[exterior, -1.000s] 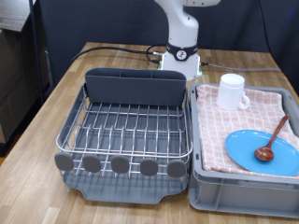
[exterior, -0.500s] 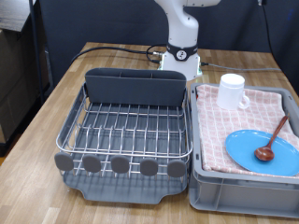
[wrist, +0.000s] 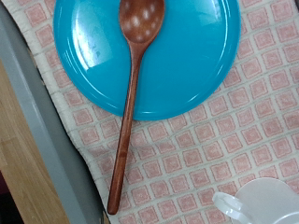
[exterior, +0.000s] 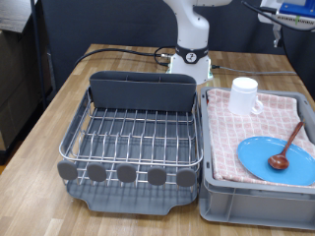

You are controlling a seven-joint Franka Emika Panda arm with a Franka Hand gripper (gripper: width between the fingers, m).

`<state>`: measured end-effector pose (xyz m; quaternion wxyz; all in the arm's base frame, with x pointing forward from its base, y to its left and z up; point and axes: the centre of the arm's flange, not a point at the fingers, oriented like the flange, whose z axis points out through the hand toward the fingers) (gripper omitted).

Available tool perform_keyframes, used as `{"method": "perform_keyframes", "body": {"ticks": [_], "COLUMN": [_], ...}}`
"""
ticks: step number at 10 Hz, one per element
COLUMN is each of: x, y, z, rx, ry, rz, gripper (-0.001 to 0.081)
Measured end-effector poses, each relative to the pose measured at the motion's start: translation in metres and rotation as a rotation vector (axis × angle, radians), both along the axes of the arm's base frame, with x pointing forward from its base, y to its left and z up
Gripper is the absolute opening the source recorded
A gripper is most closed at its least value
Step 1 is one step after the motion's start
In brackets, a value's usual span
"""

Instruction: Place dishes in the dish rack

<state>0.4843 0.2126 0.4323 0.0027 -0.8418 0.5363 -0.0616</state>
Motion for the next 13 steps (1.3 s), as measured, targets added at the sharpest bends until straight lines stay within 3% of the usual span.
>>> {"method": "perform_keyframes", "body": {"ticks": [1, 3, 6, 8, 13], "x": [-0.007, -0.01, -0.004, -0.005, 0.006], "y": [0.001, 0.0, 0.007, 0.021, 0.049], "z": [-0.017, -0.024, -0.032, -0.046, -0.089], "rx": [0.013, 0.018, -0.065, -0.093, -0.063], "ry": [-0.003, -0.021, -0.101, -0.13, -0.17], "rz": [-0.011, -0.018, 0.035, 0.014, 0.014], "gripper": [0.0803, 0.0803, 0.0803, 0.0803, 0.0803]}}
